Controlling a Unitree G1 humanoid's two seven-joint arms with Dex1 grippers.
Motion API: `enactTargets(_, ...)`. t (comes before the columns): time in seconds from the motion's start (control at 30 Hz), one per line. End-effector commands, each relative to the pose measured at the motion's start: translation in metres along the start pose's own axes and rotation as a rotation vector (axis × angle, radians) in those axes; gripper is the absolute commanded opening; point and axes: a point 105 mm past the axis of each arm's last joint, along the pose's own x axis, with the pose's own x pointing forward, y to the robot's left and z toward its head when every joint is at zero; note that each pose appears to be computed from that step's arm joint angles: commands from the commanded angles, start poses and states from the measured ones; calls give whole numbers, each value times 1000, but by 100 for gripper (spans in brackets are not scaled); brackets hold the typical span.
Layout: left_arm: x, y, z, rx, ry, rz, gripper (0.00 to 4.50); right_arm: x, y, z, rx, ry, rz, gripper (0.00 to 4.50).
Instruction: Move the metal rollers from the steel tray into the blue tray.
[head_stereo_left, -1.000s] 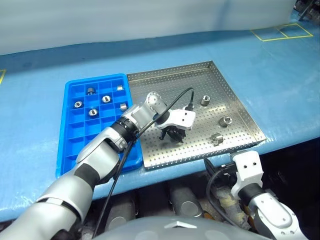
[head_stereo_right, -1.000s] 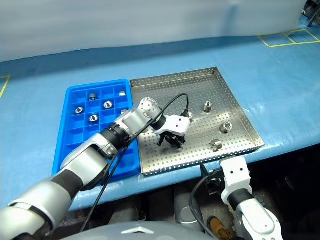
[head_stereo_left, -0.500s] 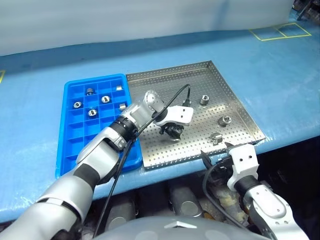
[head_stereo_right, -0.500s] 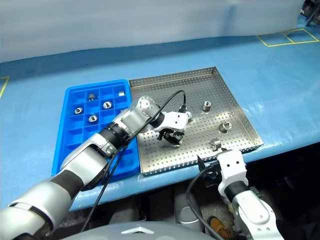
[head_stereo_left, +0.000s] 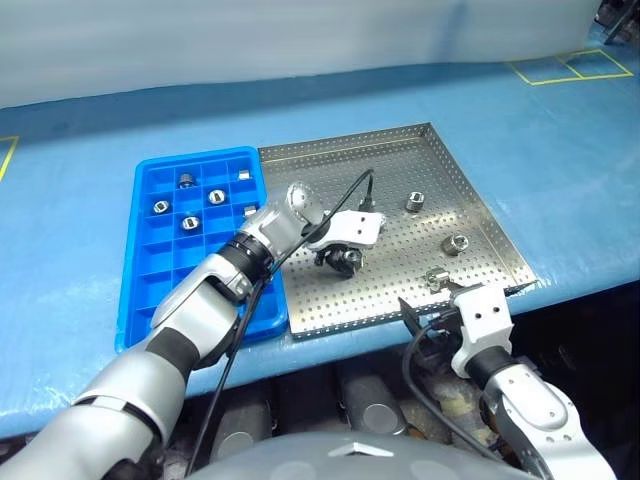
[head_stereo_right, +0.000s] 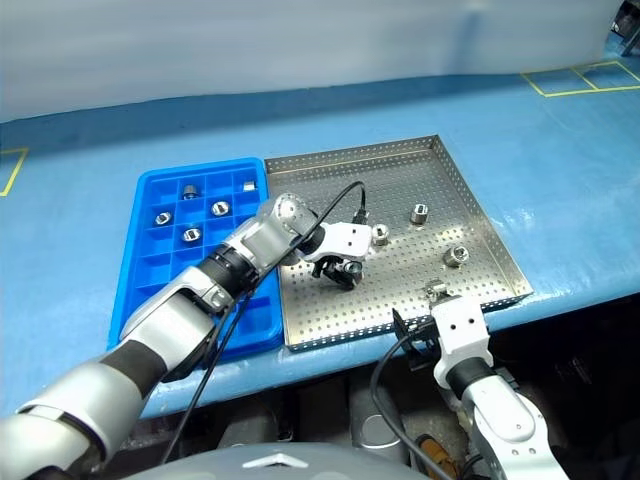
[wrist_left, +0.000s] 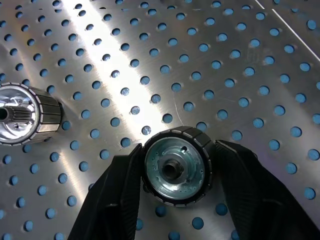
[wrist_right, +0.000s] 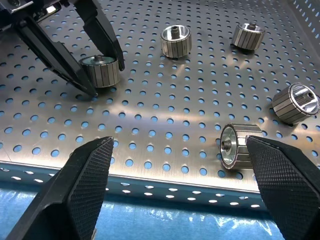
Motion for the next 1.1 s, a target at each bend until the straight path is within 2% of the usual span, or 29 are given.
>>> enactTargets(0.03, 2, -3, 0, 14, 15, -29, 187, -2, 0, 5, -9, -23, -12, 450)
enactTargets(0.17, -9, 7, 12, 5, -57, 26, 187, -2, 0, 5, -7, -22, -14, 450)
enactTargets(0.3, -45, 30, 39, -66, -260, 159, 187, 1, 5, 9, -17, -38, 5, 450)
enactTargets(0.37, -88, 43, 44, -121, -397, 315, 187, 12, 19, 35, 10, -145, 63, 450)
enactTargets(0.47, -122, 42, 34, -151, -440, 439, 187, 22, 35, 59, 21, -231, 147, 450)
enactTargets(0.57, -149, 33, 3, -192, -359, 599, 187, 35, 54, 77, -9, -272, 247, 450)
enactTargets(0.67, -178, 14, -42, -310, -240, 790, 187, 52, 82, 92, -48, -293, 387, 450)
enactTargets(0.83, -197, -15, -77, -469, -150, 947, 187, 65, 109, 106, -98, -313, 514, 450)
enactTargets(0.97, -207, -45, -113, -621, -1, 1114, 187, 73, 132, 118, -145, -344, 629, 450)
enactTargets(1.1, -207, -64, -130, -718, 73, 1177, 187, 76, 139, 118, -146, -341, 672, 450)
